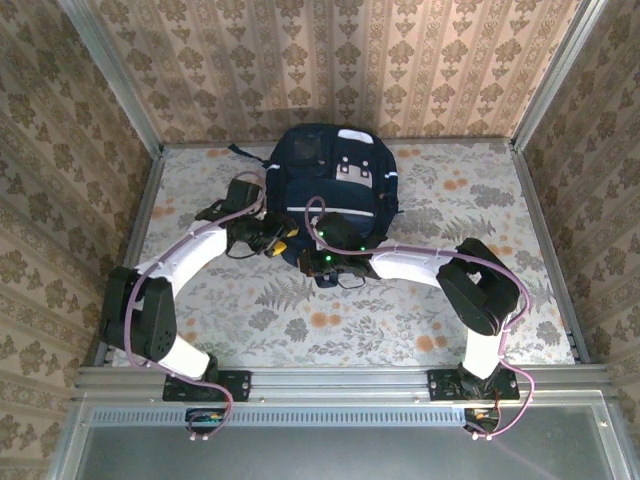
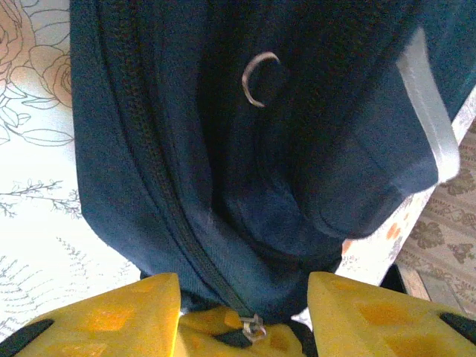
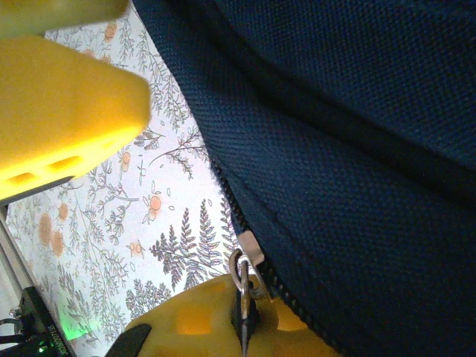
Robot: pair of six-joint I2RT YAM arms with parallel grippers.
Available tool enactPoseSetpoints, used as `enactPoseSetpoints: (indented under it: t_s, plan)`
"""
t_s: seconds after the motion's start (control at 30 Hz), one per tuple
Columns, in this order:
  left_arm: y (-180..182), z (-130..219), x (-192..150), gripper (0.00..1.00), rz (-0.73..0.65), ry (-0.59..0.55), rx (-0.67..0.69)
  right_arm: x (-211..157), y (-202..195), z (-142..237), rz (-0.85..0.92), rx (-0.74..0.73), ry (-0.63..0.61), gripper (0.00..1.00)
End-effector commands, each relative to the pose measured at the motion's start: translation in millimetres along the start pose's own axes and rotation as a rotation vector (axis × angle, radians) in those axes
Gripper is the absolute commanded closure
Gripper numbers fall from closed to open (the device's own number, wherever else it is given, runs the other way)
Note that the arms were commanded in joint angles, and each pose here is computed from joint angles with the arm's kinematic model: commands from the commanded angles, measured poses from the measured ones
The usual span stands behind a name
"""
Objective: Pack books, pencil case, and school supplies into a backpack
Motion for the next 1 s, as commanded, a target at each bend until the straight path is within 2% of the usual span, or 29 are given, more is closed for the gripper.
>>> enactPoseSetpoints:
  t_s: [0.0, 0.2, 0.37, 0.6, 0.97]
  plan:
    - [-5.1, -6.5, -0.2, 0.54, 0.016, 0.029, -0.001, 17.1, 9.5, 8.7, 0.026, 0.013, -0.080, 1.00]
    - [2.5, -10.2, 6.2, 0.66, 0.031, 0.021, 0.027, 13.8, 6.3, 8.4, 0.024, 0.001, -0.077, 1.00]
    - [4.2, -4.5, 17.1, 0.99, 0.043, 0.001, 0.019, 6.9, -2.0, 10.9, 0.039, -0.045, -0.058, 1.00]
    - [3.2, 15.7, 33.9, 1.00, 0.062, -0.047, -0.020, -11.8, -21.3, 28.0, 0.084, -0.154, -0.033, 1.00]
    - [3.4, 32.3, 41.9, 1.00, 0.071, -0.058, -0.050, -31.4, -56.8, 56.5, 0.065, -0.237, -0.035, 1.00]
Point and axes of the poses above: each hand's point on the last joint's axis, 136 mm out from that joint toward the fingers, its own z axis back along the fingers, its own y axis along the line the jaws close on, x = y × z, the point moved 3 cm from there along z, back along the fingers, and after that the axes turned 10 degrees about z, right-handed, at the moved point
